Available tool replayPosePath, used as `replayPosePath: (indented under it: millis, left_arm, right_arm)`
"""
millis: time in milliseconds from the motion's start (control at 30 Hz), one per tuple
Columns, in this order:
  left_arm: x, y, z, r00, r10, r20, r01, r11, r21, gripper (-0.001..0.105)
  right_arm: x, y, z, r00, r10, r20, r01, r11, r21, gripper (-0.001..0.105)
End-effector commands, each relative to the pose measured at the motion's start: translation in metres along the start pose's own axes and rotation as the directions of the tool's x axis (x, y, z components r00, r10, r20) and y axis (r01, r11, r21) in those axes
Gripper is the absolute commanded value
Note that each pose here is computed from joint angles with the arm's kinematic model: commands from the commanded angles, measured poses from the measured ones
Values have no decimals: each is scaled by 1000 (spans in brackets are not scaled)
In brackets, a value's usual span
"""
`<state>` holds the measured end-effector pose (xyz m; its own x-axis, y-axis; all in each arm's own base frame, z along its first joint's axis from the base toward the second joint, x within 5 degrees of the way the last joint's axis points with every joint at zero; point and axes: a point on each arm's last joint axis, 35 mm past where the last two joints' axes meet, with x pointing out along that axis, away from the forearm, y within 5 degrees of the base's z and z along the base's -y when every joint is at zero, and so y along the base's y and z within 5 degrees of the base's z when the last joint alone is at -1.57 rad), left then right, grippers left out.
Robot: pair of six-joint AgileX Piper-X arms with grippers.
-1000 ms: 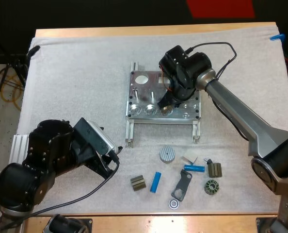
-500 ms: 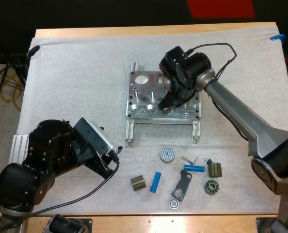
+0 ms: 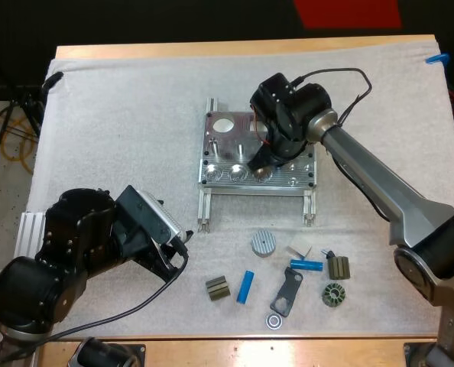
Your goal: Load cells from left to right
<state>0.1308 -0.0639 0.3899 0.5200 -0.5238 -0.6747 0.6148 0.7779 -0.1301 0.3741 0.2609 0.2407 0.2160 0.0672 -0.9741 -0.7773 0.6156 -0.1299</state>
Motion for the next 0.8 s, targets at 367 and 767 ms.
replayPosePath:
  millis: [367,767]
  left_arm:
    - [-2,-1,0,1000,6,8,-6,1000,-13,64]
    - [-2,-1,0,1000,6,8,-6,1000,-13,64]
  right_arm:
    - [12,-4,0,998,-44,-39,45,999,21,0]
    - [-26,-5,-1,998,-50,48,49,999,22,68]
